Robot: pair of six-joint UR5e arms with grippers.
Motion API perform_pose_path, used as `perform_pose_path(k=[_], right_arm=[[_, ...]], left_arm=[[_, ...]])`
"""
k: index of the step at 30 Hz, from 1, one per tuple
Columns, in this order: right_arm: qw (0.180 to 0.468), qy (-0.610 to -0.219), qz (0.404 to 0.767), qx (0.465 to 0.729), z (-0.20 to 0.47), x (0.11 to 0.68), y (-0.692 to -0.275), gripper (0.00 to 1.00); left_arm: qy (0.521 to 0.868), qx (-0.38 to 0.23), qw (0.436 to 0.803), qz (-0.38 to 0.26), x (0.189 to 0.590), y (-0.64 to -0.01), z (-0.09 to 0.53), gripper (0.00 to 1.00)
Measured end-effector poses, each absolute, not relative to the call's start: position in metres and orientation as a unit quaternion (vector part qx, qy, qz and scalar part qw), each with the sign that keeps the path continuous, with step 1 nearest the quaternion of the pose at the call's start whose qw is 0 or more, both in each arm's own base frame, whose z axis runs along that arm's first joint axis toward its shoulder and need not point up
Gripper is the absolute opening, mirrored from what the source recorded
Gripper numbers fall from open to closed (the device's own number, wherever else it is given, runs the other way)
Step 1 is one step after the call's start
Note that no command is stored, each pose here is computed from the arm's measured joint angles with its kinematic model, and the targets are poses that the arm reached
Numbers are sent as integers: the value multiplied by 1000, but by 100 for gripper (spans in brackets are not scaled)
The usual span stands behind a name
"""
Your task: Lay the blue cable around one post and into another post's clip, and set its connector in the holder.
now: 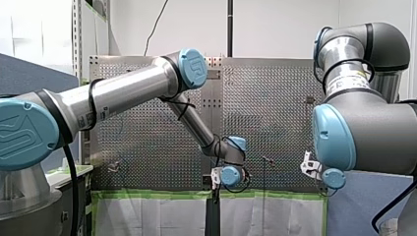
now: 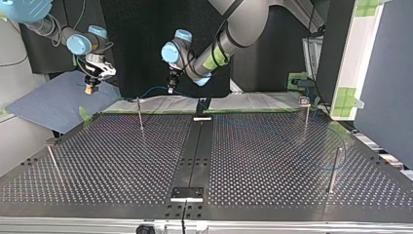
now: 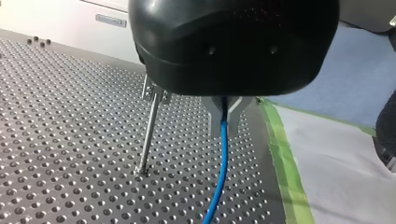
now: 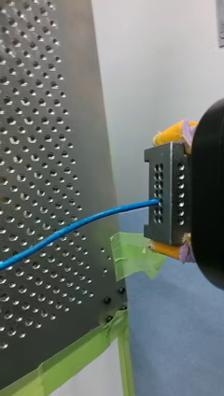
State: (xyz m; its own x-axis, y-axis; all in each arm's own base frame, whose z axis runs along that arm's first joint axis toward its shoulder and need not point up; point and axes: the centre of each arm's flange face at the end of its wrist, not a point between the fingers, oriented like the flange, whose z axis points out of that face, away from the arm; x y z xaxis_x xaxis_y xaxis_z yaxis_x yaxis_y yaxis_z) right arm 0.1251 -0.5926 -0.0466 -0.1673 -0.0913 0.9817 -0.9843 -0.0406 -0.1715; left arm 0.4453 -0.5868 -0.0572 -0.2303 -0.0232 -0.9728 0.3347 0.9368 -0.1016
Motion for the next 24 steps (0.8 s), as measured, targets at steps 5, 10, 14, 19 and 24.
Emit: perform_pose_path(k=[5,10,14,19,24], right_arm=[[423,-532,534,503,-47,126,-594,19],[428,-508,539,518,-46,128,-596,19],[431,-490,541,531,-45,128,-598,19],[424,-477,535,553,-47,129,-597,19],[413,-465,527,579,-51,131,-593,19]], left_arm=[[771,99,612,-142,445,-586,-57,0],[773,92,613,-135,446,-583,-58,0],[773,83,614,-132,449,-580,-58,0],[771,78,618,-132,455,-580,-54,0],[765,71,625,-140,461,-586,-46,0]])
